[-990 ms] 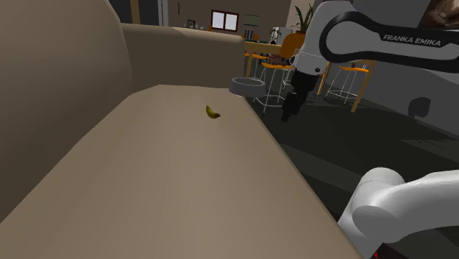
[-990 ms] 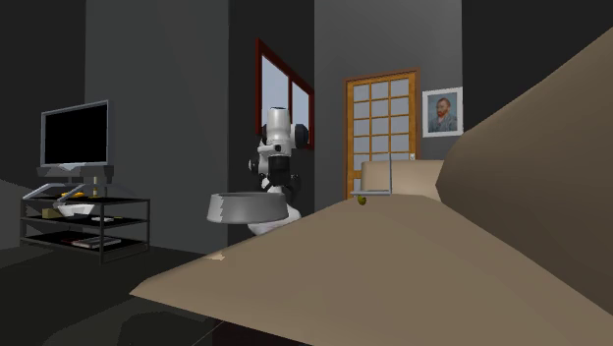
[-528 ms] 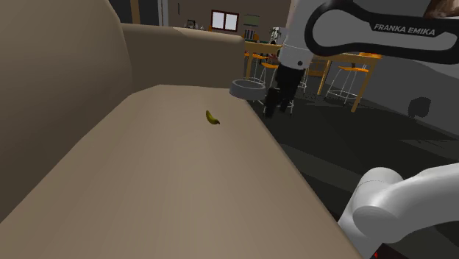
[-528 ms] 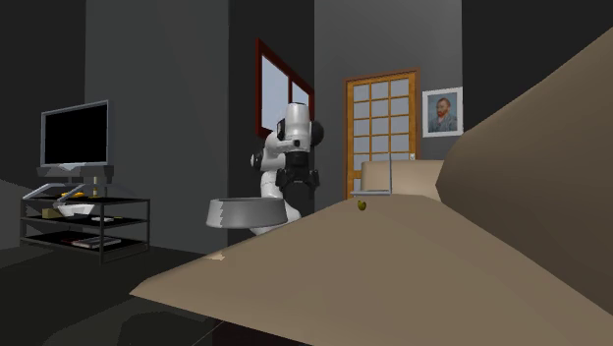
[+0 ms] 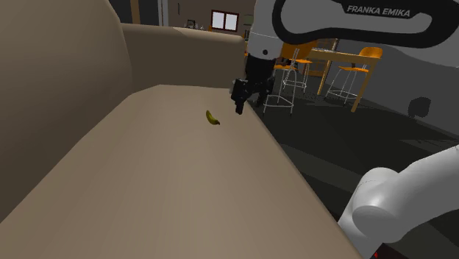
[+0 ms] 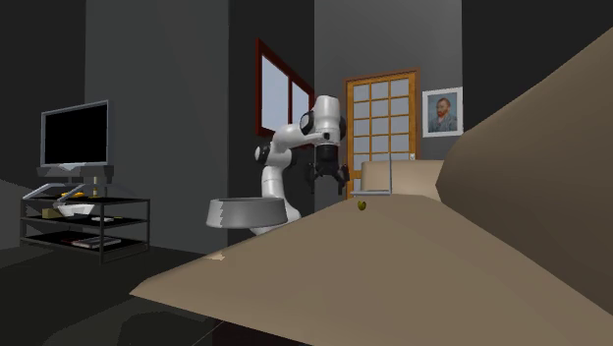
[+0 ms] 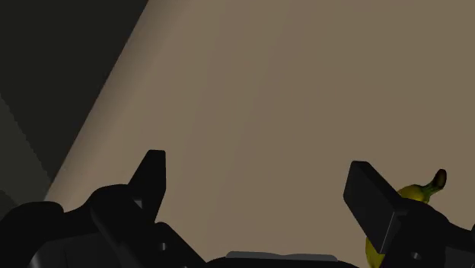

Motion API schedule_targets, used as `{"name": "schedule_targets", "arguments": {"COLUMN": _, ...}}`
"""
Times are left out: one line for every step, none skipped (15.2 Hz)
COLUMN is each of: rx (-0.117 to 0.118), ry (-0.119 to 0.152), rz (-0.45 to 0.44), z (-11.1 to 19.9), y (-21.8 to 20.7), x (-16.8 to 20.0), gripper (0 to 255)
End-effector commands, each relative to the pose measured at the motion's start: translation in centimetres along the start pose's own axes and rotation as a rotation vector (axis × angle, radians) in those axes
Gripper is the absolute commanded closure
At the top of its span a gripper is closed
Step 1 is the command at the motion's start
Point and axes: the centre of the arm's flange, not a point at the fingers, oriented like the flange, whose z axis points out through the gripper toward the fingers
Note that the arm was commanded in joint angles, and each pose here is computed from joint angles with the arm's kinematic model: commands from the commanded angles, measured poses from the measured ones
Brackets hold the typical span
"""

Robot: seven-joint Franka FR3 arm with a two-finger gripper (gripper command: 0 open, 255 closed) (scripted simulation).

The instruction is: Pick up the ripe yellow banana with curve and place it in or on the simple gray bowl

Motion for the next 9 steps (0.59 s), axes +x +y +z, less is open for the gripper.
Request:
{"name": "schedule_targets", "arguments": {"rx": -0.006, "ry": 0.001, "rz": 0.03, "z": -0.7, "y": -2.7, "x": 1.1, "gripper": 0}}
{"name": "schedule_targets", "arguments": {"rx": -0.01, "ry": 0.001, "rz": 0.044, "z": -0.9, "y": -3.9, "x": 1.7, "gripper": 0}}
{"name": "schedule_targets", "arguments": {"rx": -0.014, "ry": 0.001, "rz": 0.058, "z": -1.1, "y": -5.1, "x": 2.3, "gripper": 0}}
{"name": "schedule_targets", "arguments": {"rx": -0.018, "ry": 0.002, "rz": 0.072, "z": -1.4, "y": -6.3, "x": 3.0, "gripper": 0}}
{"name": "schedule_targets", "arguments": {"rx": -0.021, "ry": 0.002, "rz": 0.086, "z": -1.6, "y": -7.5, "x": 3.6, "gripper": 0}}
{"name": "schedule_targets", "arguments": {"rx": -0.025, "ry": 0.003, "rz": 0.1, "z": -1.8, "y": -8.6, "x": 4.3, "gripper": 0}}
{"name": "schedule_targets", "arguments": {"rx": -0.029, "ry": 0.003, "rz": 0.114, "z": -2.0, "y": -9.8, "x": 5.0, "gripper": 0}}
{"name": "schedule_targets", "arguments": {"rx": -0.032, "ry": 0.003, "rz": 0.125, "z": -2.2, "y": -10.7, "x": 5.6, "gripper": 0}}
{"name": "schedule_targets", "arguments": {"rx": -0.032, "ry": 0.003, "rz": 0.125, "z": -1.7, "y": -10.7, "x": 5.6, "gripper": 0}}
